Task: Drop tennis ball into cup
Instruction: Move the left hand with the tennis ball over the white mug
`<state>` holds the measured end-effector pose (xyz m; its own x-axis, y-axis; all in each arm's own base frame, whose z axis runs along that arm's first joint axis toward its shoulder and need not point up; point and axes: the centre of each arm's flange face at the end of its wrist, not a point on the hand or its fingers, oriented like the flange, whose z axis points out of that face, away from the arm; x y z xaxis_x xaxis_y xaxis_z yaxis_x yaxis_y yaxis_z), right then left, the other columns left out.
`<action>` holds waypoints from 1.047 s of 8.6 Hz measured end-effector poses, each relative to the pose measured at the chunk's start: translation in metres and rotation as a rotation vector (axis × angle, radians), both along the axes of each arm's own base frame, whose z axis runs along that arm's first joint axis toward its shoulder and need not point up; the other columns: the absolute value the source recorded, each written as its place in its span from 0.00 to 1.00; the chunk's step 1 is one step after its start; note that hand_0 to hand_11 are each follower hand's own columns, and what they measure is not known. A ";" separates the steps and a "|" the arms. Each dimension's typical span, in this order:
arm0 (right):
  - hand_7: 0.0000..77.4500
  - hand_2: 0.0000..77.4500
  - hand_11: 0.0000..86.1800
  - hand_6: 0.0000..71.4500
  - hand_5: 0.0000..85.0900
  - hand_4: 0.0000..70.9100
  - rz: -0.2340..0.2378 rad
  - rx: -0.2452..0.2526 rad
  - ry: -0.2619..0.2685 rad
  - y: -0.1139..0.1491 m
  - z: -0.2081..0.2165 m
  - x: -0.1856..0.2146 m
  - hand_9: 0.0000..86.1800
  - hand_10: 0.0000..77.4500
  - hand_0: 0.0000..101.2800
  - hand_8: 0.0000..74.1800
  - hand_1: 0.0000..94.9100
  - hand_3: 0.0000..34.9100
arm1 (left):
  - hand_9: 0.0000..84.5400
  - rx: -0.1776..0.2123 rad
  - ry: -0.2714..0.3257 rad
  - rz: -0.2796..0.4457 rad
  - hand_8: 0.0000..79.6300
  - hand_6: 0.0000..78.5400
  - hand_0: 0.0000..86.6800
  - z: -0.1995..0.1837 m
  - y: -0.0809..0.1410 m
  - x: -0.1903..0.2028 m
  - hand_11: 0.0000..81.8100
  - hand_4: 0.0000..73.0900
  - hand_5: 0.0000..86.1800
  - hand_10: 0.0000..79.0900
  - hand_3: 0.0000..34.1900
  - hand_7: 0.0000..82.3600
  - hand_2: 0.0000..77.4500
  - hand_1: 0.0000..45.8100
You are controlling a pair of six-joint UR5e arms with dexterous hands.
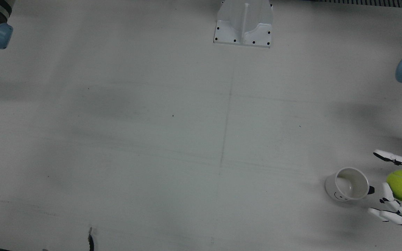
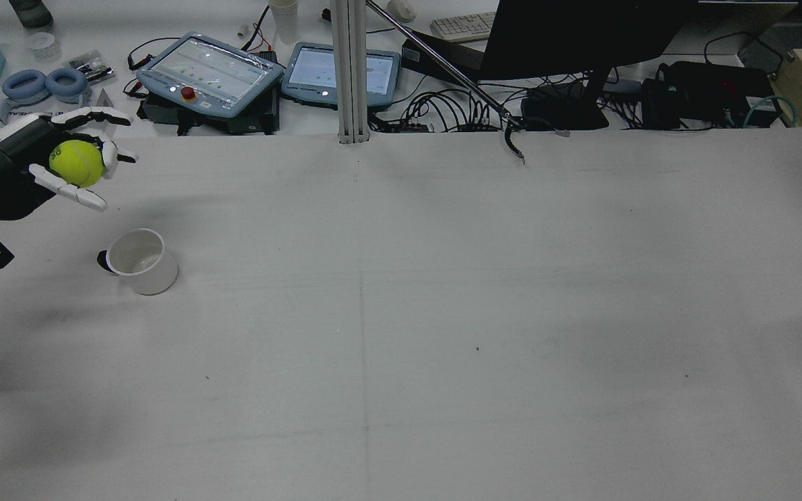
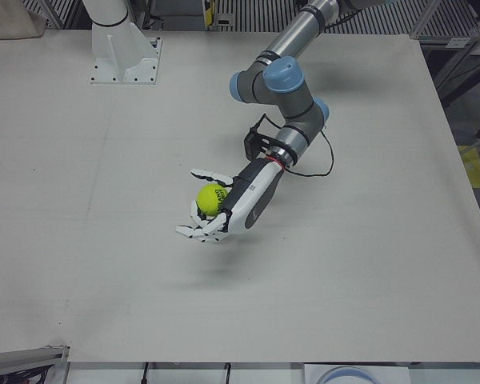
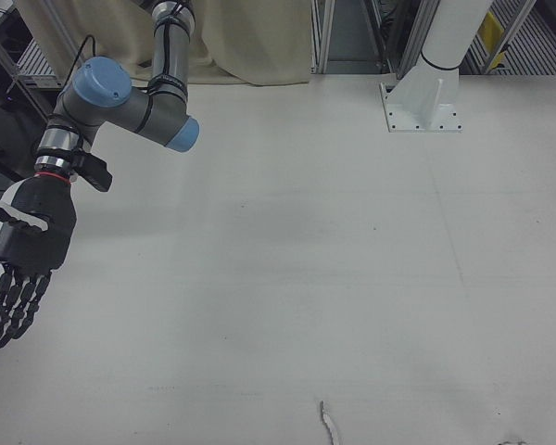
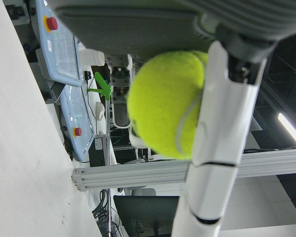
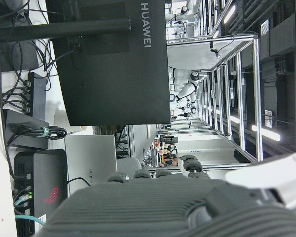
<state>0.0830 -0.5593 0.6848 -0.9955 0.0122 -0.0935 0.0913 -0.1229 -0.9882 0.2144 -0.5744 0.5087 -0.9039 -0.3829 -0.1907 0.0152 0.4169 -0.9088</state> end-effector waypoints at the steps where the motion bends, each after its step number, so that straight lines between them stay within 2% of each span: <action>1: 0.00 0.01 0.01 0.00 0.00 0.00 0.000 0.000 0.000 0.000 0.000 0.000 0.00 0.00 0.00 0.00 0.01 0.00 | 0.65 0.002 -0.006 0.009 0.73 0.85 0.90 0.003 0.003 0.010 0.41 0.31 0.34 0.27 0.00 0.52 0.08 0.49; 3: 0.01 0.01 0.01 0.00 0.00 0.00 0.000 0.000 0.000 0.000 0.000 0.000 0.00 0.00 0.00 0.00 0.01 0.00 | 0.65 0.014 -0.017 0.031 0.73 0.85 0.89 0.010 0.009 0.035 0.41 0.31 0.34 0.27 0.00 0.52 0.08 0.49; 7: 0.00 0.01 0.01 0.00 0.00 0.00 0.000 0.000 0.000 0.000 0.000 0.000 0.00 0.00 0.00 0.00 0.01 0.00 | 0.65 -0.004 -0.026 0.019 0.73 0.85 0.89 0.048 0.005 0.051 0.41 0.31 0.34 0.27 0.00 0.52 0.08 0.48; 9: 0.01 0.01 0.01 0.00 0.00 0.00 0.000 0.000 0.000 0.000 0.000 0.000 0.00 0.00 0.00 0.00 0.01 0.00 | 0.65 -0.007 -0.027 0.051 0.73 0.85 0.90 0.061 0.013 0.071 0.41 0.31 0.32 0.27 0.00 0.52 0.06 0.49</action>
<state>0.0829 -0.5594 0.6848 -0.9955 0.0127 -0.0936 0.0913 -0.1229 -0.9882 0.2858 -0.5613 0.5692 -0.8778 -0.4297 -0.2119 0.0185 0.4115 -0.9112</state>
